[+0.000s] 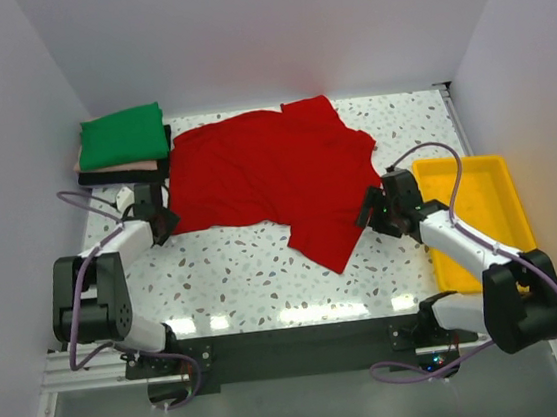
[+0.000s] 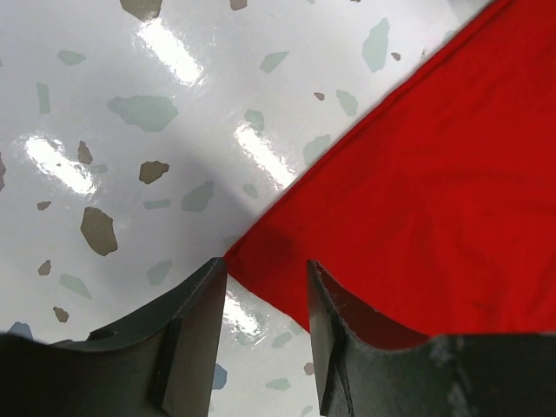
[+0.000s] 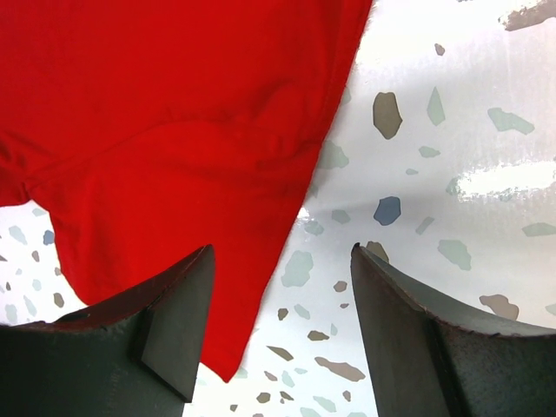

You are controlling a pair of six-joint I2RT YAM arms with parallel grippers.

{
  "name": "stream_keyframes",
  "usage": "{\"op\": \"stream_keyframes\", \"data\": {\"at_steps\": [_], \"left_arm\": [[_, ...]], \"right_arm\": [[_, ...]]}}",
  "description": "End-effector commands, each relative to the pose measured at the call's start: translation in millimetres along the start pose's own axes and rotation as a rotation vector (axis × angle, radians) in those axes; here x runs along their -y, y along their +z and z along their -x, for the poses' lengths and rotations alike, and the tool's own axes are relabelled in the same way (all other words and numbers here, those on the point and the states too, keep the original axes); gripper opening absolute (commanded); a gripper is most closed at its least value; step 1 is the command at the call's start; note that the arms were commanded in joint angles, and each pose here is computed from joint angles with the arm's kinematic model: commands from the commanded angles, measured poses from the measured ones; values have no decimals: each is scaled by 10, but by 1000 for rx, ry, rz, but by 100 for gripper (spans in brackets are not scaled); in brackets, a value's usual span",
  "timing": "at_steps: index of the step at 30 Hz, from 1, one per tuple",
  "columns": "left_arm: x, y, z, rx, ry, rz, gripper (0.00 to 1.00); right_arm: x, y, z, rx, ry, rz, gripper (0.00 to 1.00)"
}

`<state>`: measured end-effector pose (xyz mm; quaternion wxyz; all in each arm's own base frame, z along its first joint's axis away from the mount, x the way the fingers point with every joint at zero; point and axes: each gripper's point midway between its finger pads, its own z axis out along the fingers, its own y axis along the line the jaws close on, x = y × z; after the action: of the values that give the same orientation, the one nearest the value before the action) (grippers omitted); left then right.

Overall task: Fold and stack the t-shirts
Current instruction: Flatten the tshirt out

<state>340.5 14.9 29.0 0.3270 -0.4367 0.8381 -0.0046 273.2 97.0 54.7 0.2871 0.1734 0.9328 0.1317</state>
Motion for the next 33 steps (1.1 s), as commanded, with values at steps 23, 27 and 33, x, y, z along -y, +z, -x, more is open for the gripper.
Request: {"op": "stream_keyframes", "data": {"at_steps": [23, 27, 33], "left_arm": [[90, 51, 275, 66, 10, 43, 0], [59, 30, 279, 67, 21, 49, 0], [50, -32, 324, 76, 38, 51, 0]], "right_arm": [[-103, 290, 258, 52, -26, -61, 57], [-123, 357, 235, 59, -34, -80, 51], [14, 511, 248, 57, -50, -170, 26]]}}
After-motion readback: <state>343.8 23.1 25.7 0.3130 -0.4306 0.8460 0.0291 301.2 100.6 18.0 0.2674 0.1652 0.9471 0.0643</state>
